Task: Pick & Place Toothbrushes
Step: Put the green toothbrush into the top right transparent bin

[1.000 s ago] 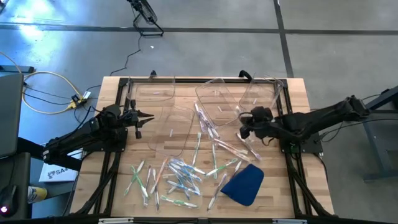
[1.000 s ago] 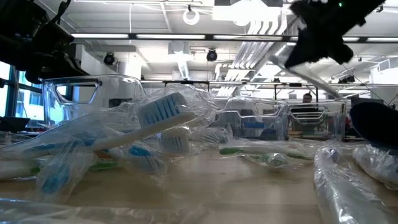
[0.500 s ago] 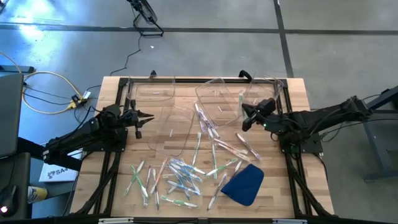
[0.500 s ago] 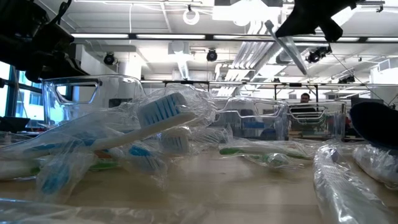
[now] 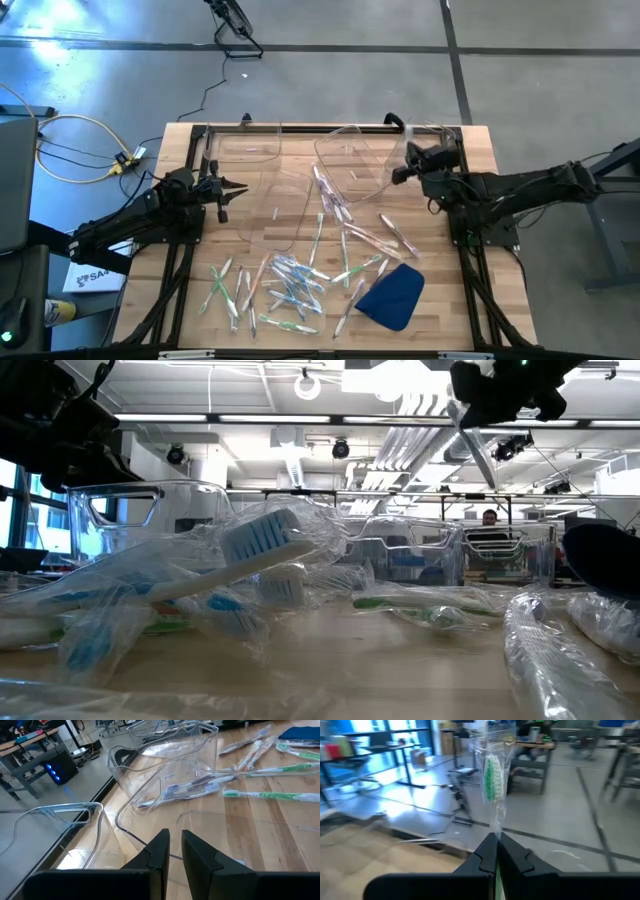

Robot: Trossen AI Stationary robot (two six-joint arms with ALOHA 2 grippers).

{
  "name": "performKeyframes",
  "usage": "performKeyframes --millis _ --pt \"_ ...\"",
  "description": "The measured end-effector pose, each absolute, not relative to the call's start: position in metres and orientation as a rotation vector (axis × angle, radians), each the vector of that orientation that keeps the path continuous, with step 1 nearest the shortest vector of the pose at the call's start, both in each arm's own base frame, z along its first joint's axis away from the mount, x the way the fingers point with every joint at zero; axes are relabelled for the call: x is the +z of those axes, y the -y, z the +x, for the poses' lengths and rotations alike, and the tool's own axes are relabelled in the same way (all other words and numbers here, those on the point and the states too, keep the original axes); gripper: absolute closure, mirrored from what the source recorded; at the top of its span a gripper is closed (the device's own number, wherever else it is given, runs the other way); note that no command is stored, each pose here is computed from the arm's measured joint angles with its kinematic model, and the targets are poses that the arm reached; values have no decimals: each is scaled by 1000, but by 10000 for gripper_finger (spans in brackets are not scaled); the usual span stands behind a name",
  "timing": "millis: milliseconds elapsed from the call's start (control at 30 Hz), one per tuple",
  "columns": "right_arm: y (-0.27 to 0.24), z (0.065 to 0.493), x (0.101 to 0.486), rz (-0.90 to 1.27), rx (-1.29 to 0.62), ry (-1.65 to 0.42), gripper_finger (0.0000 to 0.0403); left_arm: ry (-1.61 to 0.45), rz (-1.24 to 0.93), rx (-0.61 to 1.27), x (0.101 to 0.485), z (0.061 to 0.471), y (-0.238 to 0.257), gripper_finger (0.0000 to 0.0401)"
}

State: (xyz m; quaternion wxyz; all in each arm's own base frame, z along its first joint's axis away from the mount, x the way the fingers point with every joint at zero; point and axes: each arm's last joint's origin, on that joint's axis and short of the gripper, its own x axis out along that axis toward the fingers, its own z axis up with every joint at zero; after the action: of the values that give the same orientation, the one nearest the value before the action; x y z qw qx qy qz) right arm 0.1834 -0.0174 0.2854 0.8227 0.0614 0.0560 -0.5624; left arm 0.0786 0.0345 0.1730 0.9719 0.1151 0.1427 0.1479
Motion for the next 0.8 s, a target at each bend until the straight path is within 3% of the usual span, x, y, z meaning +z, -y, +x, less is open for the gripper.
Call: performKeyframes --millis 800 --pt "96 154 230 349 -1390 -300 399 -287 232 297 173 79 -34 355"
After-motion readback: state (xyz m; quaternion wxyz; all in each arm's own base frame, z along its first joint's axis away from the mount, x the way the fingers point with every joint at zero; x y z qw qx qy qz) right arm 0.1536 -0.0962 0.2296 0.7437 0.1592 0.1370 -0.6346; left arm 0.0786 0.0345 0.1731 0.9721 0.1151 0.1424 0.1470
